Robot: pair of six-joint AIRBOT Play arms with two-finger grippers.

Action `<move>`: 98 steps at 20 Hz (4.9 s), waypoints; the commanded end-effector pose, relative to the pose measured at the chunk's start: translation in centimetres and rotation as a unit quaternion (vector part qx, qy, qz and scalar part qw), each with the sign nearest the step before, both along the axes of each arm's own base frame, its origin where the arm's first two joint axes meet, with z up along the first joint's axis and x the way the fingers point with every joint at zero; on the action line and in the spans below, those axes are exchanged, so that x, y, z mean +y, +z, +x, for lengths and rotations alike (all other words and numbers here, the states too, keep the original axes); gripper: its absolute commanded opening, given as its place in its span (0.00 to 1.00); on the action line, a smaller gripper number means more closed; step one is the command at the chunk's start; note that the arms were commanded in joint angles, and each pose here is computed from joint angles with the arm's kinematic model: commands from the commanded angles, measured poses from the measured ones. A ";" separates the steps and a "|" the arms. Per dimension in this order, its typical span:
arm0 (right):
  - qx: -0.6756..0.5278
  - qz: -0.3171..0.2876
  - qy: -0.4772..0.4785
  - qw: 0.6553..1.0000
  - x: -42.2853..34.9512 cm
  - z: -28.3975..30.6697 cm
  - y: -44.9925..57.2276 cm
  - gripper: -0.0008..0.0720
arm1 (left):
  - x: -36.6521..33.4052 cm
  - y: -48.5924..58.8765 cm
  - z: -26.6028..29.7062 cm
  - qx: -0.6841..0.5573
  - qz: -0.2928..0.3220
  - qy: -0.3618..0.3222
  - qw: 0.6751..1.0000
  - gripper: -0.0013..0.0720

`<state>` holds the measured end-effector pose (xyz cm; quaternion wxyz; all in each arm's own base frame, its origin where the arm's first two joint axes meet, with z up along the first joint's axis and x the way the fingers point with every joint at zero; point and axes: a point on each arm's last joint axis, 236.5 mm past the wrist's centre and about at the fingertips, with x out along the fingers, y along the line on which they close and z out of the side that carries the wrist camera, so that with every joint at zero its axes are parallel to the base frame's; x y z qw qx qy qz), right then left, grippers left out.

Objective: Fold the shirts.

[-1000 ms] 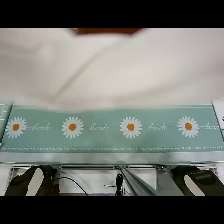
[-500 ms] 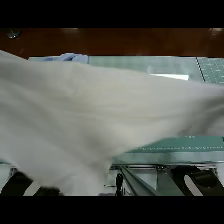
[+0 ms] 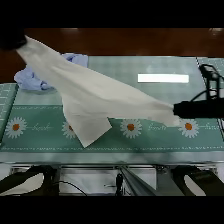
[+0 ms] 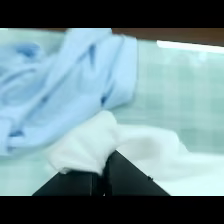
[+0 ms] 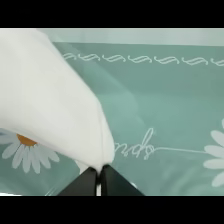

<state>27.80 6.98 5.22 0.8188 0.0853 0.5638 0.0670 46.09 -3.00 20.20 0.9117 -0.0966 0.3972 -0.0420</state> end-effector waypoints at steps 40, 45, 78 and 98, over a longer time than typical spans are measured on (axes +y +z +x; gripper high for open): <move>0.072 0.257 -0.198 0.943 -7.2 1.1 -10.4 0.86 | -6.9 -30.1 -14.3 0.280 -0.326 0.045 0.902 0.79; 0.058 0.244 -0.217 0.944 -8.4 2.0 -11.0 0.86 | -6.5 -28.2 -11.9 0.248 -0.319 0.028 0.914 0.06; -0.497 -0.017 0.027 0.867 -2.2 -2.0 42.8 0.04 | -3.7 33.5 -19.4 -0.432 -0.020 -0.083 0.898 0.05; -0.209 0.023 -0.043 0.977 -4.5 0.7 16.3 0.04 | 0.8 0.0 -14.9 -0.059 -0.030 -0.003 0.998 0.05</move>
